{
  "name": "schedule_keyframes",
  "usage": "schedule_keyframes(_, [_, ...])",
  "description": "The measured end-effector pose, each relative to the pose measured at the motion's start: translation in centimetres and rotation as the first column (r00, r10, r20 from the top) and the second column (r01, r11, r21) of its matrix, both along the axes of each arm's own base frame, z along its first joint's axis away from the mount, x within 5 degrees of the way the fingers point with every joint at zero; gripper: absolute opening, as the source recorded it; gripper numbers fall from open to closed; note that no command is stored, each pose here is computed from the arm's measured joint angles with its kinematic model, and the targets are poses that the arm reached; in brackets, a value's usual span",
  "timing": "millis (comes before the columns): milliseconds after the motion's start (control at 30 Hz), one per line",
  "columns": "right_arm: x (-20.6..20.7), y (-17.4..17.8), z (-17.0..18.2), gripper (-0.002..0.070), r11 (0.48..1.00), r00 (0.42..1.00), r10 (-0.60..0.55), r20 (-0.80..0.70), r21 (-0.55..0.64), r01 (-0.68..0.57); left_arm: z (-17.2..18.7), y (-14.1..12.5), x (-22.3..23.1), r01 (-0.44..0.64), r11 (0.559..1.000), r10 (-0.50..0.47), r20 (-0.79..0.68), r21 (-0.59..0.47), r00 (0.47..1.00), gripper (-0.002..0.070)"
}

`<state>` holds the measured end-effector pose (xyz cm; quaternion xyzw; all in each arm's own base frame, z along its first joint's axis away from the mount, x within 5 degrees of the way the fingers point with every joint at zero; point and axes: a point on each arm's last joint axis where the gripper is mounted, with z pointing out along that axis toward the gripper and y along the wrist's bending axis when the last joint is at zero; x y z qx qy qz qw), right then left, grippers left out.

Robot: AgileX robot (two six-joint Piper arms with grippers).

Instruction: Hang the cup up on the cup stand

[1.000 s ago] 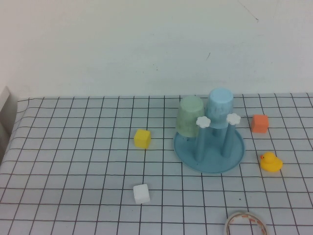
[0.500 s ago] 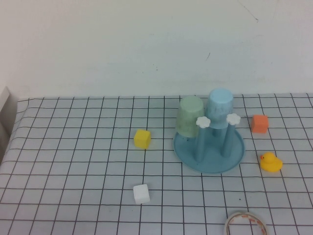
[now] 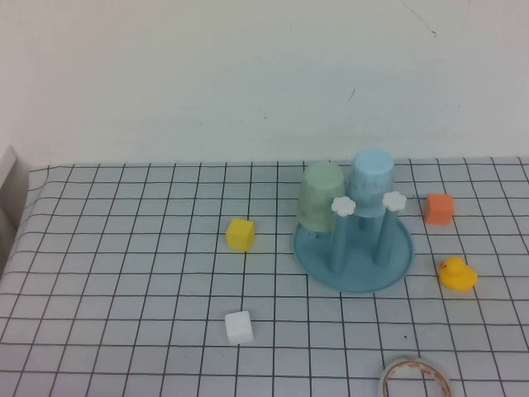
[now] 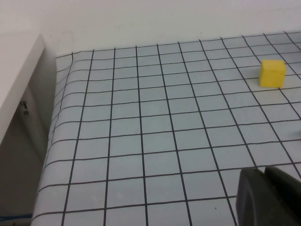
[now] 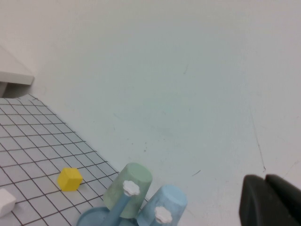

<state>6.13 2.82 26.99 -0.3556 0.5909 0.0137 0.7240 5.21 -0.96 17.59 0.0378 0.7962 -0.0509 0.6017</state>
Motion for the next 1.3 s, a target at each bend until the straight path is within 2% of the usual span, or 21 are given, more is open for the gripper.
schedule_keyframes(700, [0.0, 0.0, 0.0, -0.0001, 1.0, 1.0, 0.0, 0.0, 0.0, 0.0, -0.02, 0.02, 0.0, 0.004, 1.0, -0.004, 0.001, 0.023, 1.0, 0.0])
schedule_keyframes(1067, [0.0, 0.0, 0.0, -0.0001, 1.0, 1.0, 0.0, 0.0, 0.0, 0.0, 0.0, 0.41, -0.03, -0.046, 0.999, 0.046, -0.017, 0.005, 0.999, 0.0])
schedule_keyframes(1300, [0.0, 0.0, 0.0, -0.0001, 1.0, 1.0, 0.0, 0.0, 0.0, 0.0, -0.01, 0.27, -0.04, -0.008, 1.0, 0.008, -0.015, 0.021, 1.0, 0.0])
